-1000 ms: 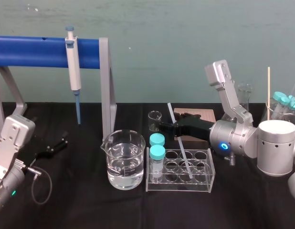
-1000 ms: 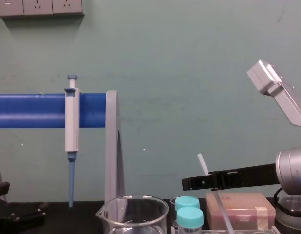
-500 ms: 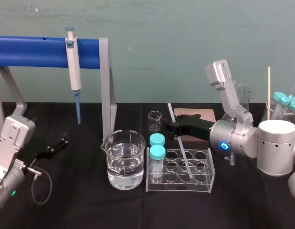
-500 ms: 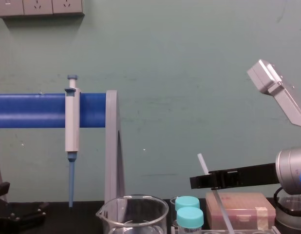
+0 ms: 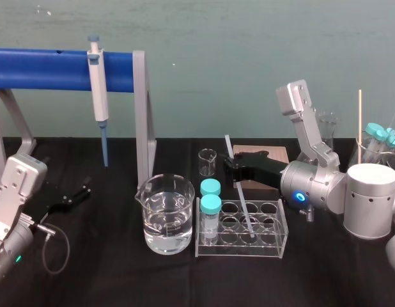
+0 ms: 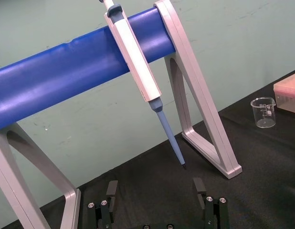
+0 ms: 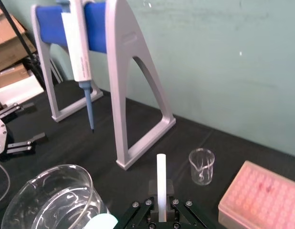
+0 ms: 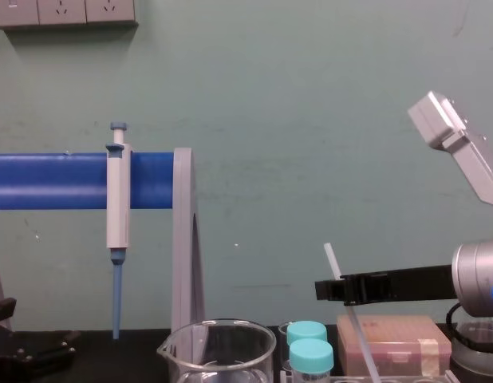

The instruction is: Pick up the stirring rod with one hand, then place it down.

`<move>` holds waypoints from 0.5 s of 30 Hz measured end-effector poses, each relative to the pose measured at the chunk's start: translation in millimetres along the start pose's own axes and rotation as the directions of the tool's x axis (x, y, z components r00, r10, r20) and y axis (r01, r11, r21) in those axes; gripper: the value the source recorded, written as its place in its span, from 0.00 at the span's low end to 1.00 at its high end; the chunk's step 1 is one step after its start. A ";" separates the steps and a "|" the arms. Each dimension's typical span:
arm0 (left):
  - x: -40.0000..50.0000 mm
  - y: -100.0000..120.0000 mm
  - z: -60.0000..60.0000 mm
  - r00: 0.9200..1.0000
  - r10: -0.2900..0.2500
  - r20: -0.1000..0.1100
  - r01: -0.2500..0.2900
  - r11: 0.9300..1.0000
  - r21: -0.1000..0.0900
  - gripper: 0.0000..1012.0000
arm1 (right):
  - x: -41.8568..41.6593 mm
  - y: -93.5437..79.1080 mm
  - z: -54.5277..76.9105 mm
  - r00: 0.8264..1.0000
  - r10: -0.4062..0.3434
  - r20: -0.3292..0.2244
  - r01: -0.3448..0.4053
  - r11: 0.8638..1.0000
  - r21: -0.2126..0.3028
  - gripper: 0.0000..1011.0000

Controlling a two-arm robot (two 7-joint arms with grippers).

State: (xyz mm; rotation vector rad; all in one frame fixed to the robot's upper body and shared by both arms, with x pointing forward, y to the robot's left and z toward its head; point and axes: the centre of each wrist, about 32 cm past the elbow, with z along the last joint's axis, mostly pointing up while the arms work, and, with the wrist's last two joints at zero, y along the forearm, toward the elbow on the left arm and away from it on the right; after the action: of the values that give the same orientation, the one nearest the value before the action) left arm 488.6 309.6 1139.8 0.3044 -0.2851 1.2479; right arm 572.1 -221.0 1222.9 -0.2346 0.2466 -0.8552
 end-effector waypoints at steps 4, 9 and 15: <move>0.0 0.0 0.0 1.000 0.000 0.000 0.000 1.000 0.000 0.99 | -4.7 -4.3 -5.2 0.999 -0.005 0.045 0.002 0.998 0.066 0.07; 0.0 0.0 0.0 1.000 0.000 0.000 0.000 1.000 0.000 0.99 | -10.1 -13.2 -15.4 0.994 -0.020 0.109 0.003 0.987 0.158 0.07; 0.0 0.0 0.0 1.000 0.000 0.000 0.000 1.000 0.000 0.99 | -15.8 -27.5 -33.7 0.990 -0.027 0.137 -0.011 0.963 0.271 0.07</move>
State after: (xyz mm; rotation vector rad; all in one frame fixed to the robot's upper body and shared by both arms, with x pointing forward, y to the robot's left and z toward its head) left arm 488.6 309.7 1139.8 0.3045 -0.2851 1.2479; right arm 532.2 -229.8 1201.2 -0.0384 -0.0035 -0.8665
